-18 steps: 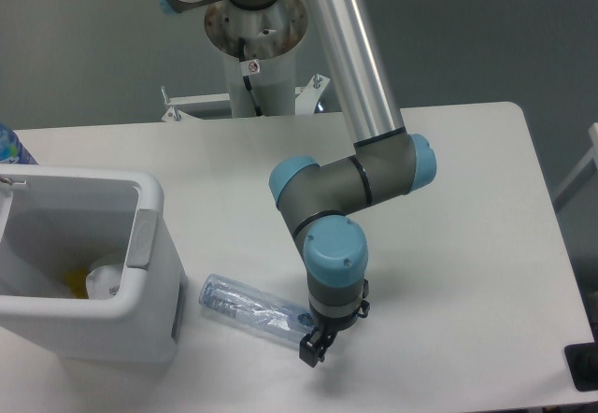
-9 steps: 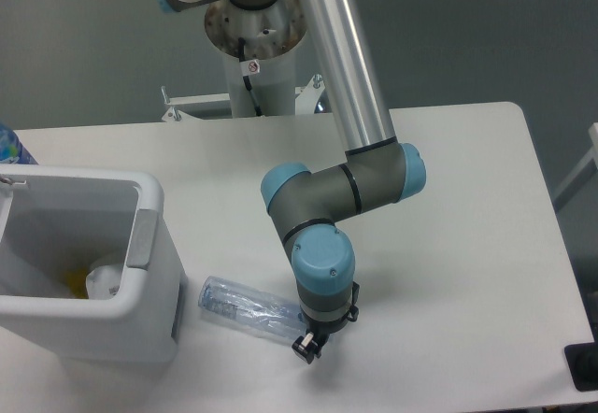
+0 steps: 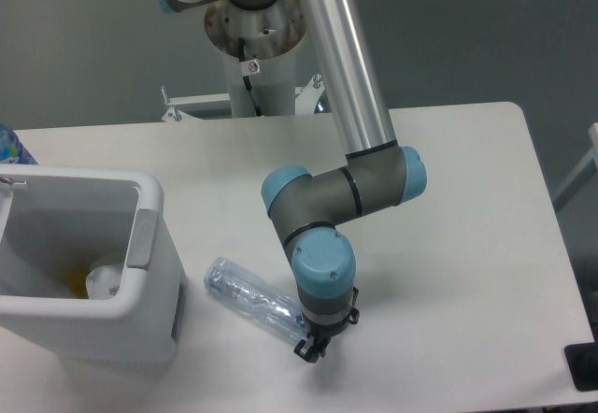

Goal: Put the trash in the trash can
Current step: 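Lower the gripper and grasp the clear plastic bottle near its cap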

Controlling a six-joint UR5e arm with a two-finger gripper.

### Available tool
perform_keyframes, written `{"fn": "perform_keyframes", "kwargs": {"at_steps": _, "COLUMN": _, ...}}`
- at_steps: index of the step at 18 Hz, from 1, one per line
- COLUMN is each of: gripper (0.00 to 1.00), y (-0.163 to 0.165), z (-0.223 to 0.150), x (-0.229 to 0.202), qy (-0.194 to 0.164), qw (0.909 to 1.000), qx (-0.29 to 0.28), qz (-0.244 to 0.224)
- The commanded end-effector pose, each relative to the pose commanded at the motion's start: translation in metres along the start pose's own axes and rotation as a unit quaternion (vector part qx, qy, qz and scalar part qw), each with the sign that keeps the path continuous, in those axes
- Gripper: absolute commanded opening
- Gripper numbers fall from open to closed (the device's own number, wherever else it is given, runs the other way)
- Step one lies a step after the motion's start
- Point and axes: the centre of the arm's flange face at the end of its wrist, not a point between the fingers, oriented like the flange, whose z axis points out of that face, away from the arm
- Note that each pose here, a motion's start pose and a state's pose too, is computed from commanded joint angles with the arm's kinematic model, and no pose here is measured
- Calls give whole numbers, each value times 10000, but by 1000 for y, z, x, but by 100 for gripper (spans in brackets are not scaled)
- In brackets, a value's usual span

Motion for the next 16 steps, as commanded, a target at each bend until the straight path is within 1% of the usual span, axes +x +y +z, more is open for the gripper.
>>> {"fn": "perform_keyframes", "kwargs": {"at_steps": 3, "gripper": 39, "y": -3, "z": 0, "x": 0, "qy": 1, "qw": 10000, "qx": 17, "qz": -16}}
{"fn": "perform_keyframes", "kwargs": {"at_steps": 6, "gripper": 34, "y": -3, "z": -1, "x": 0, "qy": 6, "qw": 10000, "qx": 24, "qz": -24}}
{"fn": "perform_keyframes", "kwargs": {"at_steps": 9, "gripper": 25, "y": -4, "z": -2, "x": 0, "qy": -28, "qw": 10000, "qx": 56, "qz": -17}}
{"fn": "perform_keyframes", "kwargs": {"at_steps": 11, "gripper": 23, "y": -5, "z": -5, "x": 0, "qy": -24, "qw": 10000, "qx": 90, "qz": -18}}
{"fn": "perform_keyframes", "kwargs": {"at_steps": 12, "gripper": 21, "y": -6, "z": -10, "x": 1, "qy": -3, "qw": 9999, "qx": 121, "qz": -20}}
{"fn": "perform_keyframes", "kwargs": {"at_steps": 16, "gripper": 21, "y": -21, "z": -34, "x": 12, "qy": 179, "qw": 9992, "qx": 350, "qz": -23}}
